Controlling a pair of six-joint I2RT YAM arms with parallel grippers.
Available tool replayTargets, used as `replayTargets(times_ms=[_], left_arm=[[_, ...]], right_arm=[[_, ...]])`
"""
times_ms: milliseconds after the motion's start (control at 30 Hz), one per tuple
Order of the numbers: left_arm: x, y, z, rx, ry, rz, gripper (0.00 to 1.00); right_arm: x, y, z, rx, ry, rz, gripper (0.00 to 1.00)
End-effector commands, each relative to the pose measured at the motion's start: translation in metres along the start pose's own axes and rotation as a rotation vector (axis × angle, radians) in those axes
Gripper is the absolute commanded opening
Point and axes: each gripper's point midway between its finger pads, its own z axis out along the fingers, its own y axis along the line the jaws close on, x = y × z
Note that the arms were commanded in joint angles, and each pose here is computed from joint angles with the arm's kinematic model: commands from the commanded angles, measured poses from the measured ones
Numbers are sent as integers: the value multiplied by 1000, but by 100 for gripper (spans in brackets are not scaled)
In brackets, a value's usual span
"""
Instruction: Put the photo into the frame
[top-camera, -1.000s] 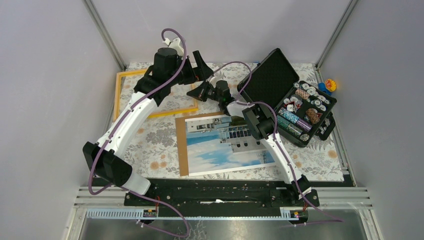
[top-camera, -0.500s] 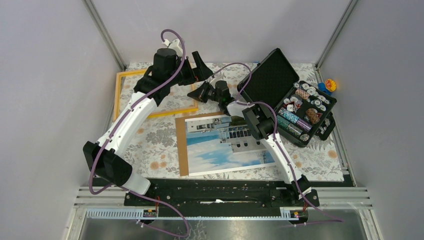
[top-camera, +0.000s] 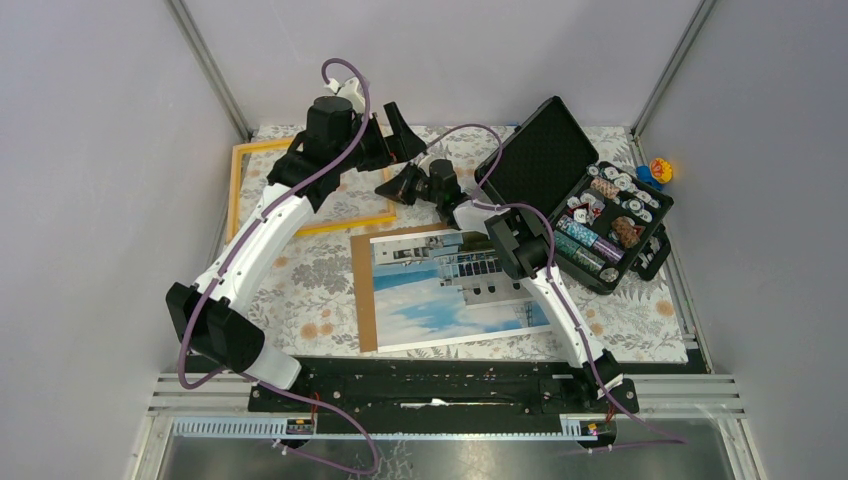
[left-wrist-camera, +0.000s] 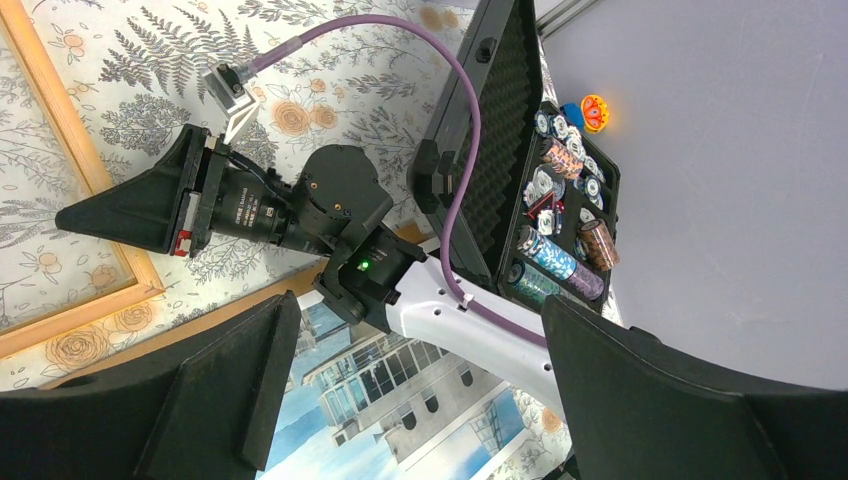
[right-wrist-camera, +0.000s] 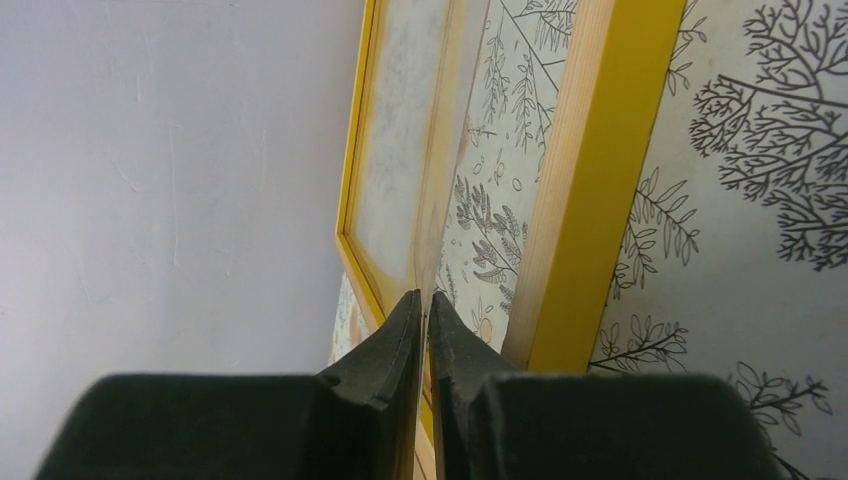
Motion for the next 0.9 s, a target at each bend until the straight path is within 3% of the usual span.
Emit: replayTargets(times_ms=[0,167,867], left_arm=[[-13,-9,-1,40,-47,7,99],[-15,-10,-2,42,-52,8,99],[-18,-11,-6,49,-64,17,99]], right_arm=[[-13,8,5,-14,-33,-53,12],[-16,8,6,3,-35,-69,15],[-22,3,-17,287,4,-100,49]])
